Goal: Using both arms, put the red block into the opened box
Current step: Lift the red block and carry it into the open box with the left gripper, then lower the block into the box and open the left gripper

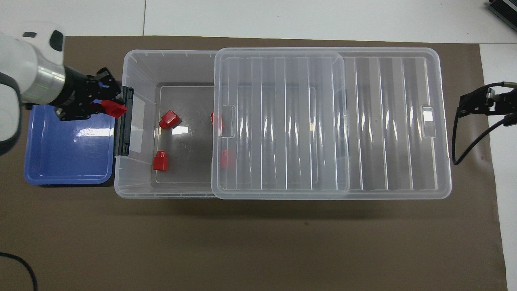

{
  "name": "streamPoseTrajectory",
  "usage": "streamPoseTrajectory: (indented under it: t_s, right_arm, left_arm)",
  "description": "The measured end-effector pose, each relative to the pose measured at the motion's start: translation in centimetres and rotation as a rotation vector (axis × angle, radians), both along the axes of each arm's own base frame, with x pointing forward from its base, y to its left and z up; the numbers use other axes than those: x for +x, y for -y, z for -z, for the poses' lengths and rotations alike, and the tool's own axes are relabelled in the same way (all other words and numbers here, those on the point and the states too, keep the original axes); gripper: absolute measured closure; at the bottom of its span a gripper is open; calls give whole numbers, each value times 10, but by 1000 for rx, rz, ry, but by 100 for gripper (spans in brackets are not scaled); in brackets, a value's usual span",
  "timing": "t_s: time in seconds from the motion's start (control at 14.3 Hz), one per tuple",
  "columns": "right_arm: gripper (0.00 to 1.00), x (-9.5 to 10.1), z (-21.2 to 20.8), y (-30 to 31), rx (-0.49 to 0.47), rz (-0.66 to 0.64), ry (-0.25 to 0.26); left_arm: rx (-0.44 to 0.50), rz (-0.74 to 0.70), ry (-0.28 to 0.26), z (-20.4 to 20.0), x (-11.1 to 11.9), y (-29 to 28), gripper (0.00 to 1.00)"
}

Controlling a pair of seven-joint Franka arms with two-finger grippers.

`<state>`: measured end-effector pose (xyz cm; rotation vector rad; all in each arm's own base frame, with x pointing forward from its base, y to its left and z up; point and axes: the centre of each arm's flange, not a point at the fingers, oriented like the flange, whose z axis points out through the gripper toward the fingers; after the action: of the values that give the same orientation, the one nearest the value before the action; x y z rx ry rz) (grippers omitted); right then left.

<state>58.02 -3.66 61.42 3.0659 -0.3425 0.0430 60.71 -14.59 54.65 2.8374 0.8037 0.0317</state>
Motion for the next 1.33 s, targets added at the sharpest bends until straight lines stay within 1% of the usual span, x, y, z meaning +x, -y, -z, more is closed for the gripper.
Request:
streamPoseTrajectory:
  t_s: [0.07,0.21,0.35,0.49,0.7,0.77,0.84,0.98,1.12,1.26,1.33]
  right_arm:
    - [0,0,0,0,0,0,-1]
    - [0,0,0,0,0,-1,-4]
    - [0,-1,1,-4,2,-6,-11]
    - [0,-5,4,-10,23,-13,-23]
    - [0,-14,5,-18,49,-21,-33]
    - [0,-16,6,-25,51,-32,-36]
    - [0,-18,6,-31,50,-44,-38]
    - [0,-18,7,-40,50,-57,-40]
    - [0,-19,8,-49,50,-55,-41]
    - [0,-19,8,-55,50,-46,-42]
    - [0,-19,8,-55,50,-45,-42]
  left_arm:
    - [6,23,10,12,-4,29,66]
    - [58,83,20,41,-12,66,66]
    - [118,126,22,83,-21,86,66]
    - [156,143,27,132,-31,106,66]
    - [248,210,-6,201,-46,134,66]
    - [270,227,-12,215,-49,136,66]
    - [281,237,-8,224,-51,133,66]
    - [276,240,19,239,-55,127,66]
    - [264,239,44,239,-59,124,66]
    - [263,238,48,239,-60,122,66]
    - [266,237,45,241,-60,119,61]
